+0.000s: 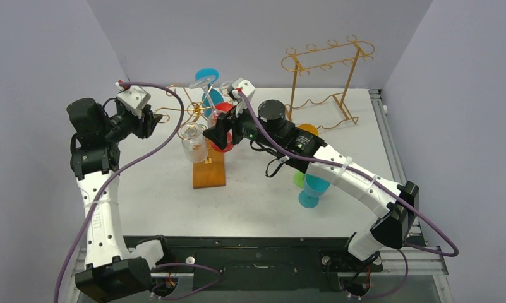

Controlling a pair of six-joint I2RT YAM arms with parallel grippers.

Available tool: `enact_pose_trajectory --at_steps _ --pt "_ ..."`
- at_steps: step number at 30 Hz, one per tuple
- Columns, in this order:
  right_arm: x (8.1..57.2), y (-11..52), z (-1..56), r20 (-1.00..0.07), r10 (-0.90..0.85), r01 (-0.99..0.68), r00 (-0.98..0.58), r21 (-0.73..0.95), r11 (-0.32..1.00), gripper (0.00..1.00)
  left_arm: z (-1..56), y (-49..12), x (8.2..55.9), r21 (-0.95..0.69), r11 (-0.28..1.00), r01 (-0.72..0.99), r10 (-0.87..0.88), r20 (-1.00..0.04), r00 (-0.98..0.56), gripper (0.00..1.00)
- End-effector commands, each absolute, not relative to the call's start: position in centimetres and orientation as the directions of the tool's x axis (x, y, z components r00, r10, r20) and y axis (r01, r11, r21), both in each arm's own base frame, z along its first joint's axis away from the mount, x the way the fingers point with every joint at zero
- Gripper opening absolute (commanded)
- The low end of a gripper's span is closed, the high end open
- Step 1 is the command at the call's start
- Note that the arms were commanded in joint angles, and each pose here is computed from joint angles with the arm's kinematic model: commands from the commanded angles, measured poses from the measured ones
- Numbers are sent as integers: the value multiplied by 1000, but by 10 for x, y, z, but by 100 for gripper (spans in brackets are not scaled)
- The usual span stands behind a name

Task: Place the wine glass upside down on the wine glass rack
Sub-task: Adjust the wine rack at the center of the board.

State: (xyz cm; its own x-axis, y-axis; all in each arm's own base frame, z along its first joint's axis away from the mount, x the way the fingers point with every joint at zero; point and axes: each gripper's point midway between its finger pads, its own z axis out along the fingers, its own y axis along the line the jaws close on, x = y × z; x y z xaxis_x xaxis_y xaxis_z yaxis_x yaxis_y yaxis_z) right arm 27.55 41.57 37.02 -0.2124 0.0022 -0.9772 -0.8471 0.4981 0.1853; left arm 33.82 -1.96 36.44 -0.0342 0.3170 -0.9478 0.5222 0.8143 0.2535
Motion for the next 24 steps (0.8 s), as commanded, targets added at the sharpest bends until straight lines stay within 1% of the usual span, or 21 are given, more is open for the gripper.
enact_pose_trajectory --at_steps 1,24 --pt "289 414 409 -984 96 -843 -151 179 508 0 368 -34 324 249 782 571 304 -953 0 42" --pt "313 397 399 -989 62 -816 -131 143 561 0 339 -62 290 131 745 654 233 -970 -72 40"
